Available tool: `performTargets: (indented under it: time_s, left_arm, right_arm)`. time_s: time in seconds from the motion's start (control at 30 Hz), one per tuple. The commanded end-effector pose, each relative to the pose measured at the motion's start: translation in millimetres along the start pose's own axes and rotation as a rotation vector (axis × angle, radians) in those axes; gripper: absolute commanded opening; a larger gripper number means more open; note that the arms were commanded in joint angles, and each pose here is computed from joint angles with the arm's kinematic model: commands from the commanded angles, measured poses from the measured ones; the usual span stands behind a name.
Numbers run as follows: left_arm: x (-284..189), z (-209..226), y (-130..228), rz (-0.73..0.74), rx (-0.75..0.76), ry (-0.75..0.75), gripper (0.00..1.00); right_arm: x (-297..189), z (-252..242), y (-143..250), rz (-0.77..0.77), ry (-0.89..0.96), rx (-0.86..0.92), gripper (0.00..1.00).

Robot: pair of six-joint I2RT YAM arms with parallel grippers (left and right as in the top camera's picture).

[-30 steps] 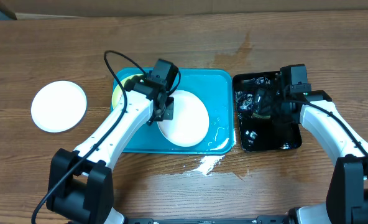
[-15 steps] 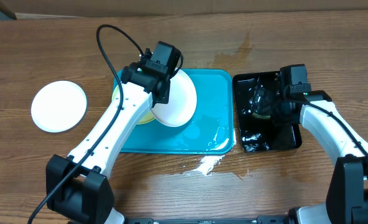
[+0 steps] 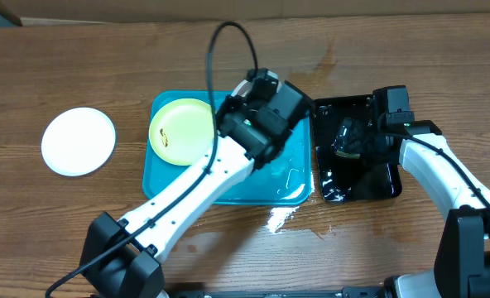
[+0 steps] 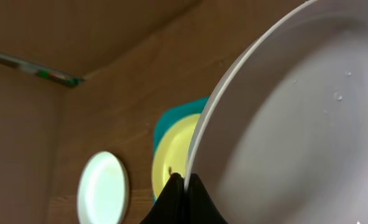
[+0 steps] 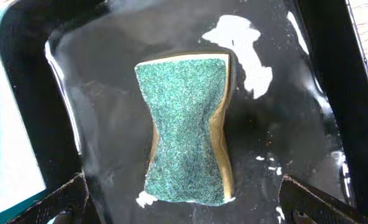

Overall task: Clean dirty plates on tray and stack at the side
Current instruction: 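Lift the white plate with the left gripper and move it left, then lower the white plate onto the white plate at left and release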

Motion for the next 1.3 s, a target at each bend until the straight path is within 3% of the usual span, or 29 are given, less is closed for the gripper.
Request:
performTargets:
  time_s: [0.0,0.13,0.47,0.7,0.83,1.07,1.17,1.27]
  left_arm:
    - [-8,15,-18,-0.103,0.011,-0.165,0.04]
    - [-10,21,-21,-0.131,0.012,-0.223,0.04]
    - [-15,9,-19,-0.133,-0.036,-0.154,0.04]
    - [-13,-5,-13,-0.073,-0.079,-0.018,0.04]
    - [-8,-8,-17,0.03,-0.146,0.188,0.04]
    - [25,56,-30,0.239,-0.383,0.465,0.04]
    - [51,99,-9,0.377,-0.463,0.425,0.04]
    - [77,157,25,0.526,-0.574,0.278,0.04]
  right_arm:
    - [1,0,1,0.001,0.002,-0.004,1.0]
    - [1,0,1,0.001,0.002,-0.004,1.0]
    - [1,0,1,0.001,0.002,-0.004,1.0]
    - [1,0,1,0.001,0.002,-0.004,1.0]
    - [1,0,1,0.001,0.002,-0.004,1.0]
    - [1,0,1,0.001,0.002,-0.004,1.0]
    - [1,0,1,0.001,0.002,-0.004,1.0]
    - [1,0,1,0.001,0.002,-0.004,1.0]
Point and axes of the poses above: each gripper's point midway between its finger pads, its own x axis out along the fingers, its own z axis along the line the jaws close on, y = z × x, the point moved 6 cm from there along -x, back along the fingers, and after that the axes turned 13 degrees about -x, right-handed, at the moved point
